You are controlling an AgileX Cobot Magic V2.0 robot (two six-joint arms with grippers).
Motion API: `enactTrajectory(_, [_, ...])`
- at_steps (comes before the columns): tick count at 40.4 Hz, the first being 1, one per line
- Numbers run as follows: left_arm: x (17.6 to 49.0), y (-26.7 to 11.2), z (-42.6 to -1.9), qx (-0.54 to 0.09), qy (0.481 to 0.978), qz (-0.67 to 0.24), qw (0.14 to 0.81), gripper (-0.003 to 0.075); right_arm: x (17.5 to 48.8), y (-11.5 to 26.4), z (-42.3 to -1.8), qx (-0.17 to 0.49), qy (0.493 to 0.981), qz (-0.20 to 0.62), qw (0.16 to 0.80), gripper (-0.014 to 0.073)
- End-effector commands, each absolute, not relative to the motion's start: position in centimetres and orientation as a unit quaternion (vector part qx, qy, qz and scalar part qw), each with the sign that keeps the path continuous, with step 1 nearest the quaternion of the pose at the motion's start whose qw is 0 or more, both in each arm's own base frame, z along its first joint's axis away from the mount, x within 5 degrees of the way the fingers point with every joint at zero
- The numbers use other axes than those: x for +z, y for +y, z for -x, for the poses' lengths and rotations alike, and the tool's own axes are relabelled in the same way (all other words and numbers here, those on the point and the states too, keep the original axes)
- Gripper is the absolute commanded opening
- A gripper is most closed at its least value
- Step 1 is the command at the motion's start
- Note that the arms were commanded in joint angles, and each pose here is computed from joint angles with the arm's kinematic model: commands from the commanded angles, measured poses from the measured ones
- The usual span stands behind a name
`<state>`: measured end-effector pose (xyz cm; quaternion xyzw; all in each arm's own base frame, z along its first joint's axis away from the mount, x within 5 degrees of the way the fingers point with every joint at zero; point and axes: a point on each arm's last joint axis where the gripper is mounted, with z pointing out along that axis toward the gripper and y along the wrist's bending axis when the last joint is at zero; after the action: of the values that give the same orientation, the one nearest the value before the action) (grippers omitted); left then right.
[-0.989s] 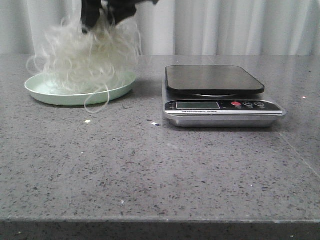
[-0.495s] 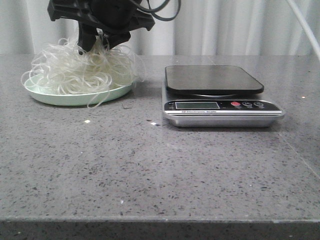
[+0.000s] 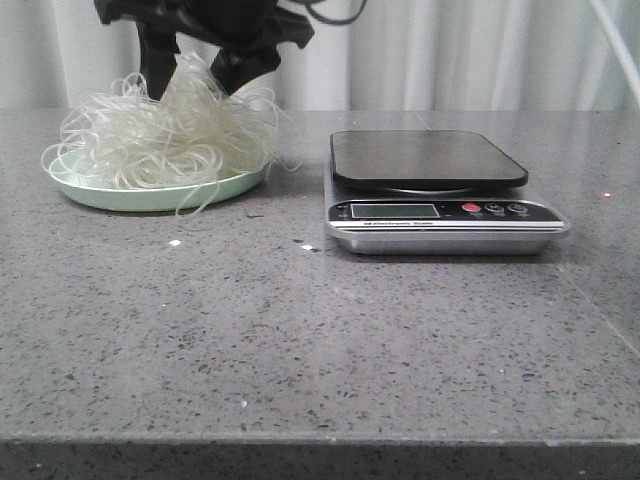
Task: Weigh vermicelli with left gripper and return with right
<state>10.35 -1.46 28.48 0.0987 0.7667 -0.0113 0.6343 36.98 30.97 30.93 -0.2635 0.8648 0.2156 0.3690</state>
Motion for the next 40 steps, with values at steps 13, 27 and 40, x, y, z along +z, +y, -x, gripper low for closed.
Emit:
enactTrajectory(13, [30.1,-1.3,-10.5,-0.011,0.735,-0.081,0.673,0.0137,42.0,23.2,-35.4,0.209,0.832,0.22,0.465,0.0454])
enactTrajectory(27, [30.1,-1.3,-10.5,-0.011,0.735,-0.081,0.673,0.0137,46.3,13.7,-34.9,0.129,0.848,0.153,0.491,0.0153])
enactTrajectory(40, [30.1,-1.3,-10.5,-0.011,0.735,-0.081,0.673,0.0137,45.1,5.5,-32.9,0.068,0.865,0.064,0.492,0.0152])
